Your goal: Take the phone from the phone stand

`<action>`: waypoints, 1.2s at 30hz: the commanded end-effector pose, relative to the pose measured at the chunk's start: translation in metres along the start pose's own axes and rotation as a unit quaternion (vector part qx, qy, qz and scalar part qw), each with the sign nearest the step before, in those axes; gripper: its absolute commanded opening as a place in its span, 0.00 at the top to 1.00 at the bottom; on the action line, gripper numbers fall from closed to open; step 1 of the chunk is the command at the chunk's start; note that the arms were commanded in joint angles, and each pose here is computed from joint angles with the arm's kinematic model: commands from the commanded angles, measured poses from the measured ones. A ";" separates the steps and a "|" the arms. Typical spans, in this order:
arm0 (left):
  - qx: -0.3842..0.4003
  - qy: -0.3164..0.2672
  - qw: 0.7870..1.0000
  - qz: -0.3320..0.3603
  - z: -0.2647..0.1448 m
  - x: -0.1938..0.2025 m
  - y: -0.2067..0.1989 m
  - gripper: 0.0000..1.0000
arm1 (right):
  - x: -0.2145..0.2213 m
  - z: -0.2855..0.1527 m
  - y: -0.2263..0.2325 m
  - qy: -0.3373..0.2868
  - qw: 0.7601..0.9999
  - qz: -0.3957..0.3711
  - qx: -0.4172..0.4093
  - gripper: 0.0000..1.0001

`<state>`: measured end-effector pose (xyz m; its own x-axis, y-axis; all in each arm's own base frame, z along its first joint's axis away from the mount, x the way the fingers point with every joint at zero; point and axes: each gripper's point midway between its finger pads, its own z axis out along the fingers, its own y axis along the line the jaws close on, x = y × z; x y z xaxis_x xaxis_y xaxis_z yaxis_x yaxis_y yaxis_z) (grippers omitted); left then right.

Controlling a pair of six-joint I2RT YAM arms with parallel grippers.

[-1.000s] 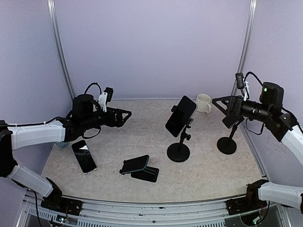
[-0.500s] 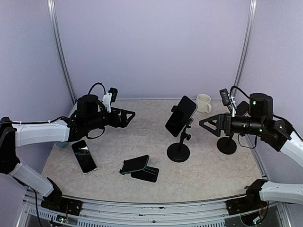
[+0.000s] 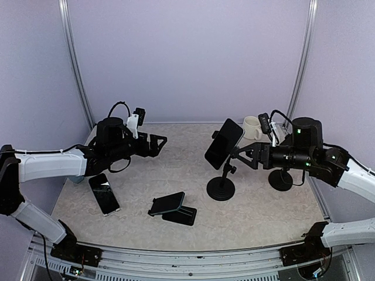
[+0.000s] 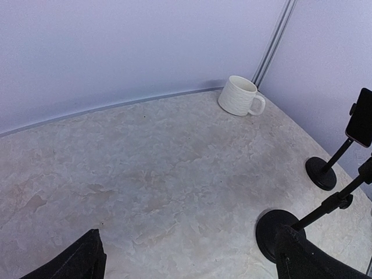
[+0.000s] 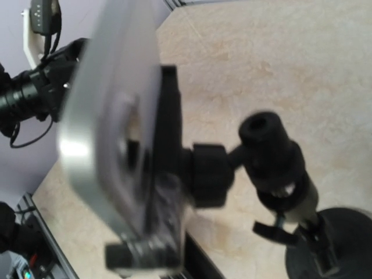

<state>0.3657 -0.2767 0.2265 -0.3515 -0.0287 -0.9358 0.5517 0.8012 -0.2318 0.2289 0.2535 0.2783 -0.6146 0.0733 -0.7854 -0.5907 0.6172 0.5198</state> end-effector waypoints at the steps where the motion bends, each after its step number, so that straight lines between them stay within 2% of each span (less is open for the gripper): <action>1: -0.008 -0.024 1.000 0.006 0.000 -0.017 -0.002 0.01 | -0.015 0.006 0.010 -0.034 0.999 0.009 -0.012 0.20; 6: -0.011 -0.024 1.000 0.009 -0.001 -0.018 -0.002 0.01 | -0.014 0.018 0.014 -0.023 1.000 0.005 -0.012 0.24; 24: 0.011 -0.034 0.998 0.050 0.002 -0.029 -0.034 0.01 | -0.026 0.013 0.015 -0.045 0.999 0.021 -0.003 0.53; 36: 0.088 -0.022 0.990 0.108 0.006 -0.018 -0.098 0.01 | -0.024 0.017 0.020 -0.032 0.999 0.022 -0.019 0.73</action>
<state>0.3342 -0.3356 0.2531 -0.2234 0.0762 -0.9718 0.6757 0.7307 -0.0980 0.2421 0.2731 0.2859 -0.6255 0.1385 -0.7678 -0.5576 0.6089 0.5642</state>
